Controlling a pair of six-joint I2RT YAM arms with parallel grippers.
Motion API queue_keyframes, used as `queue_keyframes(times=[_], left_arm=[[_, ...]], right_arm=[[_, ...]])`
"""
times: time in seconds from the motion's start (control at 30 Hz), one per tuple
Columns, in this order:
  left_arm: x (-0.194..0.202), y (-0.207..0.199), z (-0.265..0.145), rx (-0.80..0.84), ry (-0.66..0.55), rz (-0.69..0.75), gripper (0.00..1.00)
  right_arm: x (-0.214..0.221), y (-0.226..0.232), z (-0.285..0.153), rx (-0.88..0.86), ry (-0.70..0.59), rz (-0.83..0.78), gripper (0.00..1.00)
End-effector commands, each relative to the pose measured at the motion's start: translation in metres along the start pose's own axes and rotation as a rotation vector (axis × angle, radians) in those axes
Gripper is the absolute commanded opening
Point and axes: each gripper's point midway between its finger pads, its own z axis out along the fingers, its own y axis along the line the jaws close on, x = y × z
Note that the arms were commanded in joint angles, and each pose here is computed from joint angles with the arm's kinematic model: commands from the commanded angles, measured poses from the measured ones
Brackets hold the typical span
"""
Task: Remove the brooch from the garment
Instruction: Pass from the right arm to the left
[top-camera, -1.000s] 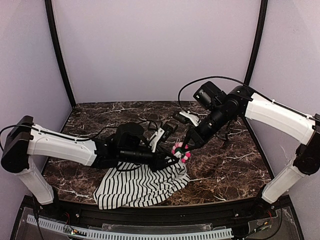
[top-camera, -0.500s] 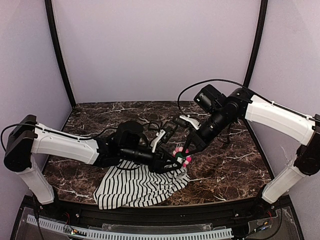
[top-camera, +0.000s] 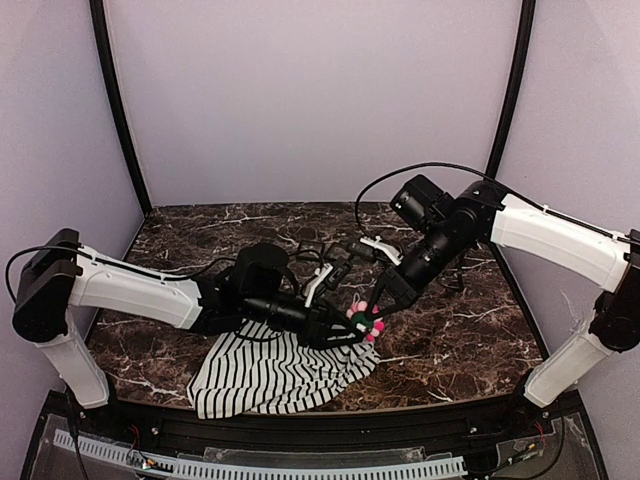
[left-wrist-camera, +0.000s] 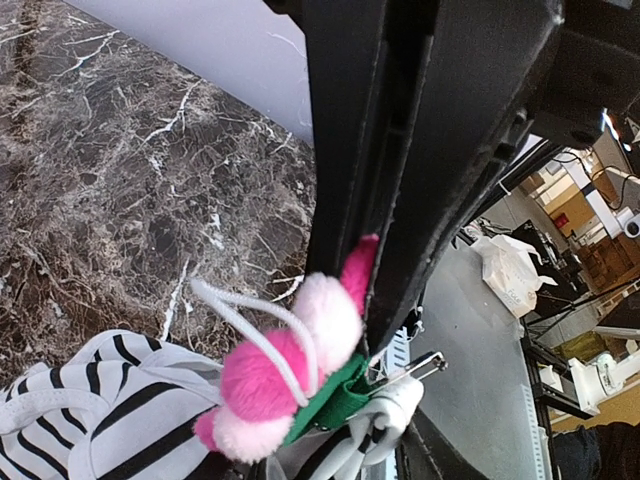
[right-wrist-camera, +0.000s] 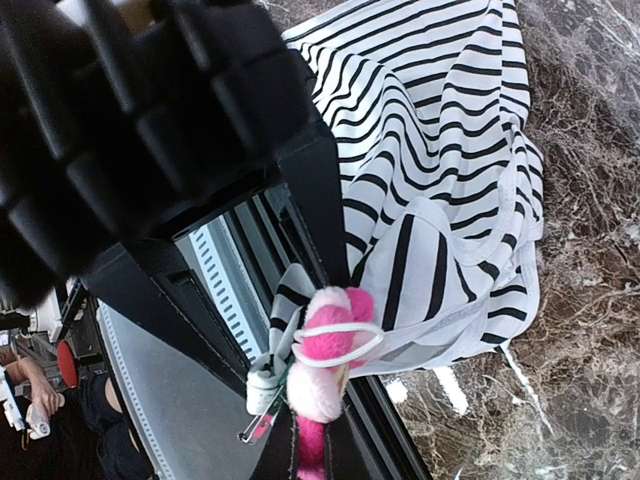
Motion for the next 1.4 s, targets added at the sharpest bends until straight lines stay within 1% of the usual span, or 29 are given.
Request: queue_keyframes(times=[0.0,0.03,0.1,0.17,0.2,0.27,0.3,0.37,0.4,0.43,0.5,0.53,0.57,0.6,0.63,0.67,0.7,0.73,0.77,0.87,1.0,1.1,1.13,1.2,1.23,1.27,1.3,1.37], left_arm=[[-0.030,0.002,-0.002,-0.022,-0.090,0.058,0.46],[-0.031,0.003,-0.003,-0.030,-0.093,0.057,0.50],[-0.032,0.005,-0.003,-0.041,-0.099,0.055,0.52],[-0.032,0.005,-0.004,-0.042,-0.103,0.054,0.56],[-0.032,0.005,-0.005,-0.042,-0.102,0.054,0.64],[-0.033,0.004,-0.005,-0.036,-0.102,0.056,0.68],[-0.033,0.002,-0.005,-0.027,-0.100,0.059,0.68],[-0.034,-0.001,-0.005,-0.012,-0.099,0.064,0.61],[-0.036,-0.003,-0.006,-0.004,-0.102,0.070,0.54],[-0.035,-0.004,-0.006,0.001,-0.100,0.070,0.51],[-0.035,-0.009,-0.007,0.018,-0.099,0.075,0.37],[-0.035,-0.010,-0.007,0.029,-0.097,0.074,0.33],[-0.035,-0.011,-0.007,0.034,-0.098,0.074,0.26],[-0.033,-0.013,-0.007,0.047,-0.093,0.068,0.23],[-0.033,-0.014,-0.008,0.056,-0.095,0.068,0.18],[-0.032,-0.017,-0.008,0.071,-0.091,0.061,0.15],[-0.033,-0.018,-0.008,0.080,-0.095,0.060,0.10],[-0.032,-0.021,-0.008,0.092,-0.095,0.052,0.08],[-0.032,-0.021,-0.009,0.098,-0.102,0.052,0.05],[-0.029,-0.021,-0.011,0.100,-0.113,0.025,0.01],[-0.035,-0.017,-0.020,0.062,-0.166,0.003,0.01],[-0.049,-0.014,-0.030,0.002,-0.240,-0.007,0.01],[-0.050,-0.012,-0.033,-0.013,-0.253,-0.022,0.01],[-0.059,-0.012,-0.041,-0.034,-0.309,-0.039,0.01],[-0.069,-0.016,-0.047,-0.033,-0.360,-0.033,0.01],[-0.070,-0.015,-0.050,-0.028,-0.381,-0.057,0.01],[-0.081,-0.021,-0.056,-0.016,-0.437,-0.047,0.01],[-0.090,-0.026,-0.065,0.012,-0.502,-0.070,0.01]], right_arm=[[0.004,0.032,-0.005,-0.154,-0.009,-0.050,0.00],[0.005,0.033,-0.004,-0.157,-0.007,-0.050,0.00],[0.007,0.034,-0.004,-0.163,-0.004,-0.049,0.00],[0.009,0.035,-0.003,-0.174,-0.001,-0.051,0.00],[0.009,0.037,-0.004,-0.179,-0.001,-0.054,0.00],[0.011,0.038,-0.003,-0.185,0.002,-0.055,0.00],[0.011,0.038,-0.003,-0.184,0.002,-0.056,0.00],[0.011,0.038,-0.004,-0.178,-0.001,-0.059,0.00],[0.010,0.038,-0.004,-0.176,-0.002,-0.060,0.00],[0.010,0.038,-0.004,-0.175,-0.003,-0.060,0.00],[0.009,0.036,-0.004,-0.166,-0.005,-0.062,0.00],[0.009,0.036,-0.004,-0.163,-0.005,-0.062,0.00],[0.008,0.036,-0.004,-0.160,-0.008,-0.065,0.00],[0.007,0.035,-0.004,-0.157,-0.010,-0.066,0.00],[0.006,0.034,-0.004,-0.152,-0.015,-0.068,0.00],[0.004,0.033,-0.004,-0.141,-0.024,-0.070,0.00],[0.000,0.031,-0.005,-0.126,-0.037,-0.072,0.00],[-0.004,0.029,-0.007,-0.109,-0.052,-0.068,0.00],[-0.010,0.027,-0.009,-0.090,-0.078,-0.072,0.02],[-0.028,0.015,-0.018,-0.011,-0.158,-0.059,0.19],[-0.053,0.014,-0.043,0.037,-0.328,-0.059,0.56],[-0.069,0.016,-0.066,0.068,-0.496,-0.069,0.79],[-0.070,0.017,-0.071,0.066,-0.544,-0.065,0.83],[-0.074,0.022,-0.081,0.041,-0.644,-0.068,0.87],[-0.073,0.024,-0.082,0.018,-0.682,-0.058,0.87],[-0.072,0.026,-0.083,-0.005,-0.715,-0.058,0.87],[-0.070,0.026,-0.082,-0.024,-0.744,-0.048,0.87],[-0.068,0.027,-0.086,-0.057,-0.805,-0.041,0.86]])
